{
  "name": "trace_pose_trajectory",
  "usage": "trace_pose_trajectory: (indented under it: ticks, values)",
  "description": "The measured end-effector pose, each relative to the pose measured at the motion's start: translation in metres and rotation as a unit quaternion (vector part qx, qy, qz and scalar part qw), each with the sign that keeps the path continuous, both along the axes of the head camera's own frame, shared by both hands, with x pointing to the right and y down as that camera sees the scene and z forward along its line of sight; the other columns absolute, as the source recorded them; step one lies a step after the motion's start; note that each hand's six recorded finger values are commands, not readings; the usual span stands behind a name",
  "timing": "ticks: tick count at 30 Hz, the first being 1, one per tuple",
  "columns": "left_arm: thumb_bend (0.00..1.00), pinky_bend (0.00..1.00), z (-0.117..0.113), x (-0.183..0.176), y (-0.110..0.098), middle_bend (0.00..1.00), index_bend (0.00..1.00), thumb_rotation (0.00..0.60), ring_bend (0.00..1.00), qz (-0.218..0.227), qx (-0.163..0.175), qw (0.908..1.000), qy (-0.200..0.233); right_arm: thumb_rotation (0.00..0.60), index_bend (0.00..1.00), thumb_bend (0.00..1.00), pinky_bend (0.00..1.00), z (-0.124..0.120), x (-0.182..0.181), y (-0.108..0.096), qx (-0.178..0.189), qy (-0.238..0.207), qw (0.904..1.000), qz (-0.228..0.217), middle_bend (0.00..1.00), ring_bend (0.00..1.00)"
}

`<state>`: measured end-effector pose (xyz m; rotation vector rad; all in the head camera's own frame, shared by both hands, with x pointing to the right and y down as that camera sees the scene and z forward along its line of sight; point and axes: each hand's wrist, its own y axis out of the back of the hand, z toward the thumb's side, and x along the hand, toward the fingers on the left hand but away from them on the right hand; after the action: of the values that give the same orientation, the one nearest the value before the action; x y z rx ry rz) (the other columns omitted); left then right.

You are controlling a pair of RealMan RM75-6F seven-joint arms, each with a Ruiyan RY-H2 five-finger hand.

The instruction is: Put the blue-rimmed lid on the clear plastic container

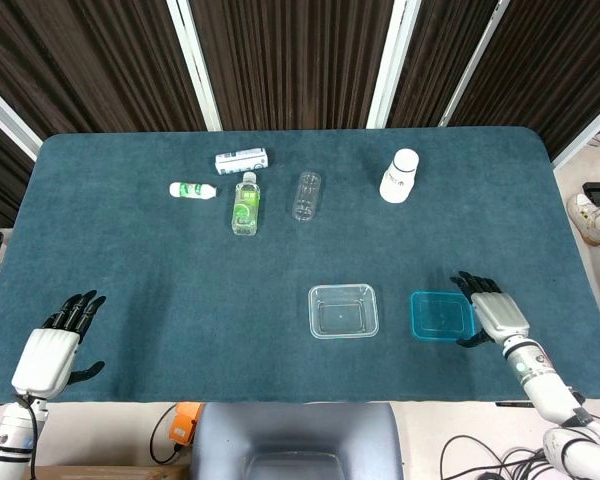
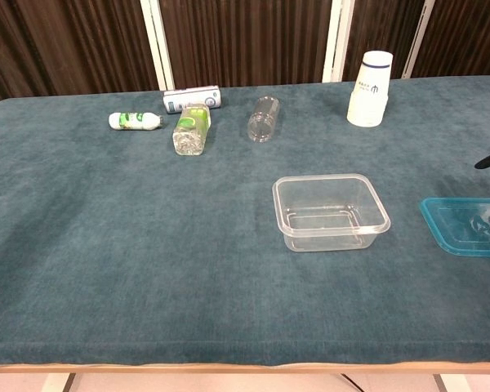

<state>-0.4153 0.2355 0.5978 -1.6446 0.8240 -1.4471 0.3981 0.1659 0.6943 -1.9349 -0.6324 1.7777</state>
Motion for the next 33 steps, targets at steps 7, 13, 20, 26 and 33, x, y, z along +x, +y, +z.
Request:
trace_pose_trajectory:
  ticks: [7, 13, 20, 26, 33]
  values:
    - [0.42, 0.33, 0.001, 0.000, 0.000, 0.08, 0.11, 0.600, 0.09, 0.001, -0.002, 1.0000, 0.000, 0.600, 0.00, 0.14, 0.00, 0.007, -0.005, -0.002, -0.013, 0.001, 0.9999, -0.005, 0.00, 0.00]
    - [0.42, 0.33, 0.001, 0.001, 0.000, 0.08, 0.11, 0.600, 0.09, 0.001, -0.002, 1.0000, 0.001, 0.600, 0.00, 0.14, 0.00, 0.013, -0.013, -0.001, -0.029, -0.006, 0.9995, -0.009, 0.00, 0.00]
    - [0.42, 0.33, 0.000, 0.000, 0.000, 0.08, 0.11, 0.600, 0.09, 0.001, -0.002, 1.0000, 0.002, 0.600, 0.00, 0.14, 0.00, 0.017, -0.019, -0.002, -0.036, -0.008, 0.9992, -0.012, 0.00, 0.00]
    - [0.42, 0.33, 0.000, 0.000, 0.001, 0.08, 0.11, 0.600, 0.09, 0.001, -0.004, 1.0000, 0.003, 0.600, 0.00, 0.14, 0.00, 0.020, -0.021, -0.003, -0.039, -0.009, 0.9991, -0.012, 0.00, 0.00]
    - [0.42, 0.34, 0.000, 0.001, 0.001, 0.08, 0.11, 0.600, 0.09, 0.002, -0.005, 1.0000, 0.004, 0.600, 0.00, 0.14, 0.00, 0.022, -0.022, -0.004, -0.039, -0.008, 0.9991, -0.012, 0.00, 0.00]
